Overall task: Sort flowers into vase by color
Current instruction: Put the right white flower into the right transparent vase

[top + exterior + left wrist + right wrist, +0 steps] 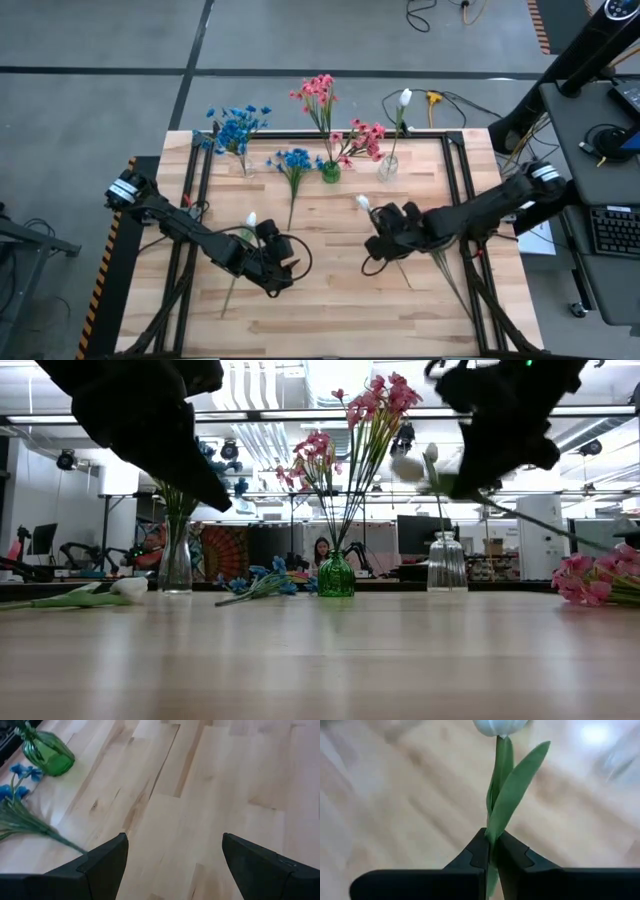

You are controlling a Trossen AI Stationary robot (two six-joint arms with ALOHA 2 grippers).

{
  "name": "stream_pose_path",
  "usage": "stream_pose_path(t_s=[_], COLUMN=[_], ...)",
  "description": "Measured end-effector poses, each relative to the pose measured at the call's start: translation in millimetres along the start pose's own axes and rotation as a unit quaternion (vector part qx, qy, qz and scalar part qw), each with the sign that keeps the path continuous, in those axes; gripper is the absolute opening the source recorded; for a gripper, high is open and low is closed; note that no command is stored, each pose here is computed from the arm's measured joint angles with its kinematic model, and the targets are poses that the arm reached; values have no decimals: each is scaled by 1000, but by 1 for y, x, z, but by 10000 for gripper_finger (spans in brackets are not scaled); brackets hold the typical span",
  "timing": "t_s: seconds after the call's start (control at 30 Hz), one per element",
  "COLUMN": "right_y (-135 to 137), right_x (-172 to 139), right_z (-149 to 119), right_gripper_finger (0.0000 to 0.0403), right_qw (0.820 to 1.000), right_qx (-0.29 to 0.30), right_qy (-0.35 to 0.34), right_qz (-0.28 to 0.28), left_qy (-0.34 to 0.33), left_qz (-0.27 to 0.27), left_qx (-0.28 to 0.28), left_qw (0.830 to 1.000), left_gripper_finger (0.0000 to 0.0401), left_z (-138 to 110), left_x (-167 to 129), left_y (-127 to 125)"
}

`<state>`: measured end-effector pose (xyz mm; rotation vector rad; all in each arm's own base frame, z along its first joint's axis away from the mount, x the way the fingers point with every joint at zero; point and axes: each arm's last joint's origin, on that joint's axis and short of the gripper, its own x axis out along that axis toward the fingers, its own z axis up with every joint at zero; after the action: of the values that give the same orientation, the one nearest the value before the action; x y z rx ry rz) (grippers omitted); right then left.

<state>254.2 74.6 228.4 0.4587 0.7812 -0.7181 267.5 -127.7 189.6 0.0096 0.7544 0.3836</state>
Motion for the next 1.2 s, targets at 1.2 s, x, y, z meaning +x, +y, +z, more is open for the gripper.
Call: stream_pose_path(t_s=[1.2], right_y=[-91], right_x=[-59], right_z=[62], right_gripper_finger=[17], right_qw=[864], right_qx=[-79], right_qy=[-497], right_qz=[24], left_qy=[-203], left_qz=[-118], left_qx=[203], left_qw=[951], left_gripper_finger=[303], left_z=[33], left_x=[-107], left_y=[70])
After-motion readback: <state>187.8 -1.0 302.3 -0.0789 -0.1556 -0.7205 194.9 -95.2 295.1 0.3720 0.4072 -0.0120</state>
